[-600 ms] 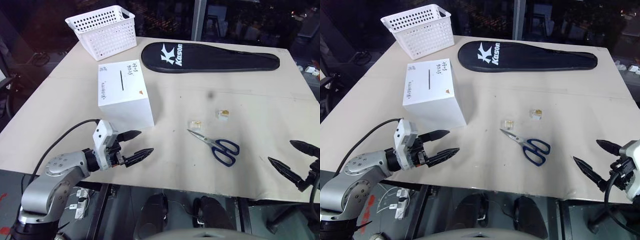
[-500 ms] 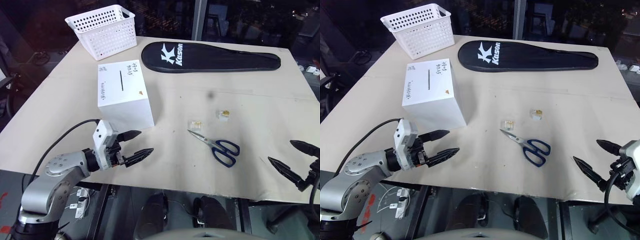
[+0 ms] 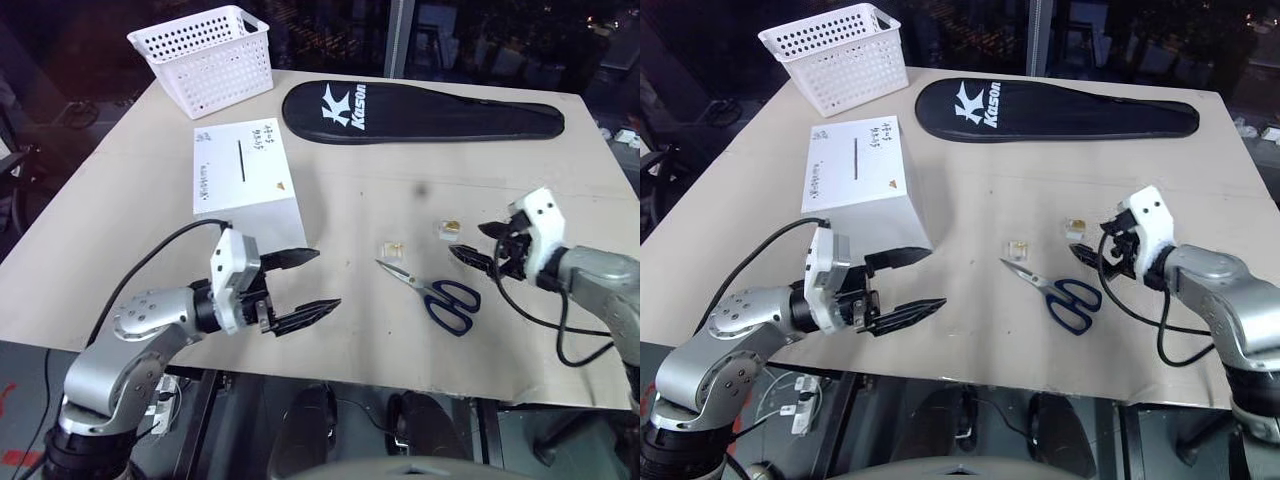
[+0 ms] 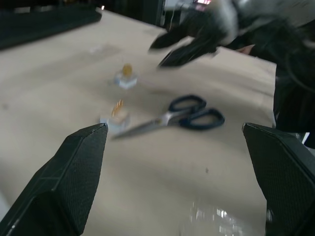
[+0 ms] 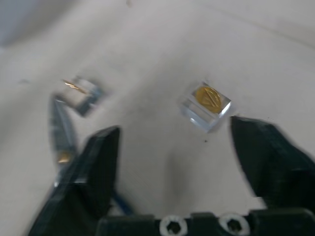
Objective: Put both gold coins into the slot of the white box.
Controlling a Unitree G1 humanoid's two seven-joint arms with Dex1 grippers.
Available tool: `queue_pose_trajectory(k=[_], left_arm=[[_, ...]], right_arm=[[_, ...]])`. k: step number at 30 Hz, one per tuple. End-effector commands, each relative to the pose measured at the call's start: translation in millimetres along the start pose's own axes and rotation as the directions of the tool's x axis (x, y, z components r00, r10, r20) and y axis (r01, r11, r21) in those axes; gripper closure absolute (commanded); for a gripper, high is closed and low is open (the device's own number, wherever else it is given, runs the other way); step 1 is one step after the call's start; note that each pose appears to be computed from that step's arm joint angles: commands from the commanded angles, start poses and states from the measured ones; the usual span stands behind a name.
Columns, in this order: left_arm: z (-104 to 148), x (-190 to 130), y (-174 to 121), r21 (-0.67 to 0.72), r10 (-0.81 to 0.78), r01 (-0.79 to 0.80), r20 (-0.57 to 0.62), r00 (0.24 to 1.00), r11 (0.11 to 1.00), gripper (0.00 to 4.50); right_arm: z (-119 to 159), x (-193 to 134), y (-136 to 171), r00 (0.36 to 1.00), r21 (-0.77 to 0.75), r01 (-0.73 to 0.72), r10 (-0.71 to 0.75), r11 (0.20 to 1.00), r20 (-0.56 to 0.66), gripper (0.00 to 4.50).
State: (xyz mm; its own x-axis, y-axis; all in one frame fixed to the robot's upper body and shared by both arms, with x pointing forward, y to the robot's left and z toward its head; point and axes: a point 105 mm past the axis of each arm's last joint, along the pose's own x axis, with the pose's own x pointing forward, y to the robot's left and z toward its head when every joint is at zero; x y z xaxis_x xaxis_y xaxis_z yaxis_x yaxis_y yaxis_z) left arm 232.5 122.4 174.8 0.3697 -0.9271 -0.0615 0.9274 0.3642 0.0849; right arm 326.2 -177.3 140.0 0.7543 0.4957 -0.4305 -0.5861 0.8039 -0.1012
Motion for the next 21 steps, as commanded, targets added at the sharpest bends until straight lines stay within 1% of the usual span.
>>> queue_pose_trajectory(k=[1,2,5,13,14,15,17,21], left_arm=[[13,6,-8,0.034,-0.026,0.025,0.025,0.999,0.999,0.0],[13,6,-8,0.034,-0.023,0.023,0.026,0.999,0.999,0.0],[14,7,-9,0.037,-0.015,0.014,0.021,1.0,0.999,0.0],[13,4,-12,0.023,0.028,-0.028,0.016,0.999,0.999,0.0],[12,4,-13,0.023,0.03,-0.031,0.014,0.999,0.999,0.0],[12,3,-13,0.023,0.032,-0.032,0.012,0.999,0.999,0.0],[12,3,-14,0.023,0.036,-0.037,0.012,0.999,0.999,0.0],[12,3,-14,0.022,0.05,-0.05,0.011,0.999,0.999,0.0]], right_arm=[[9,8,-18,0.999,-0.061,0.032,-0.032,0.998,-0.011,1.09],[11,11,-21,0.999,-0.058,0.032,-0.033,0.998,-0.009,1.09],[17,16,-26,1.0,-0.075,0.022,-0.022,0.997,-0.006,1.79],[21,24,-27,1.0,-0.075,-0.016,0.015,0.997,-0.006,1.79],[21,25,-27,1.0,-0.078,-0.019,0.019,0.997,-0.006,2.37],[21,26,-27,1.0,-0.081,-0.021,0.021,0.997,-0.007,2.69],[21,27,-27,1.0,-0.086,-0.024,0.024,0.996,-0.011,3.55],[21,30,-27,0.999,-0.09,-0.032,0.031,0.995,-0.011,3.55]])
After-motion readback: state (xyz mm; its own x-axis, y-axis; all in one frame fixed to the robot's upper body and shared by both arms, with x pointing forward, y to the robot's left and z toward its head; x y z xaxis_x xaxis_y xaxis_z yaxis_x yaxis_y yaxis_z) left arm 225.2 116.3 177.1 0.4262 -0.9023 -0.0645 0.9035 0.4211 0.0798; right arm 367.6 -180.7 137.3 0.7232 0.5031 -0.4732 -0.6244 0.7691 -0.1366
